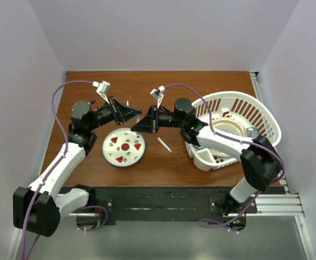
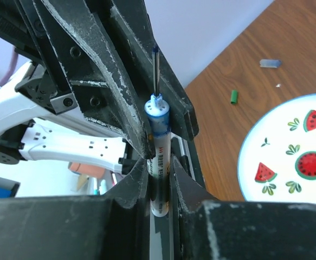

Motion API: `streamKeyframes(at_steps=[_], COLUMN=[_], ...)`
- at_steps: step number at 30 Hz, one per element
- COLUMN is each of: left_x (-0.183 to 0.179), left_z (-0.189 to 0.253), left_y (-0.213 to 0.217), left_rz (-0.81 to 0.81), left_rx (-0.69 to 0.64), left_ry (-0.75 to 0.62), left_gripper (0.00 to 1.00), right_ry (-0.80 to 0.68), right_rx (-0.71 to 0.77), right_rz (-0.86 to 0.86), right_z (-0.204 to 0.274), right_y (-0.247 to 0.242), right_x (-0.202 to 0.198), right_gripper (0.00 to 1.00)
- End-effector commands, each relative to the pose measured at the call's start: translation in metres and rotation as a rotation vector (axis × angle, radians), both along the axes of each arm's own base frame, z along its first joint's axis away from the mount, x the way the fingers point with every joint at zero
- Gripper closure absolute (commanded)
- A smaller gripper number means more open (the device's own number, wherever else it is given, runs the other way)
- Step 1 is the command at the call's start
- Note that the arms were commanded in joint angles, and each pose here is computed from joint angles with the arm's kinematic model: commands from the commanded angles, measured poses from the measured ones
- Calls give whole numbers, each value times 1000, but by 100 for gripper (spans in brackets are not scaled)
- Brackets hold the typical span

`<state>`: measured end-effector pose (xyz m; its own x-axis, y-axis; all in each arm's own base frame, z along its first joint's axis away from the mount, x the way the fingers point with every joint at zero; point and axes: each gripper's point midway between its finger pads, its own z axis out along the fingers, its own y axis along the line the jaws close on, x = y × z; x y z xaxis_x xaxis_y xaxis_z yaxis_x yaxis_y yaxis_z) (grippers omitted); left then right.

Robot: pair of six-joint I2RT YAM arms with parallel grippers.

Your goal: Insert the pens into the pen caps

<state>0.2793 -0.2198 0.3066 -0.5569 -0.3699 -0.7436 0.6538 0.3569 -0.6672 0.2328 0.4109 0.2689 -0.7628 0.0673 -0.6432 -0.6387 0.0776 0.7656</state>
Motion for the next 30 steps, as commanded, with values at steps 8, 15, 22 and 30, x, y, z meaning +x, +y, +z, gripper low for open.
streamKeyframes(at_steps=[8,15,22,30], left_x=[21,37,29,41], left_z=[14,-14,-84,-139], left_y=[25,95,191,238], left_rz=[226,667,1174,1289], left_rx=[90,206,340,464], left_ry=[-21,200,535,723], left_gripper=[12,0,7,21], right_ry=[-7,-76,-155,-198], right_rx=[-44,-174,-248,-249], right_rz=[-16,-141,-239,-294], right_z=[-5,-13,-7,7], right_y=[-4,-26,-50,-68], right_x=[-3,6,9,5], right_gripper=[100,100,100,100])
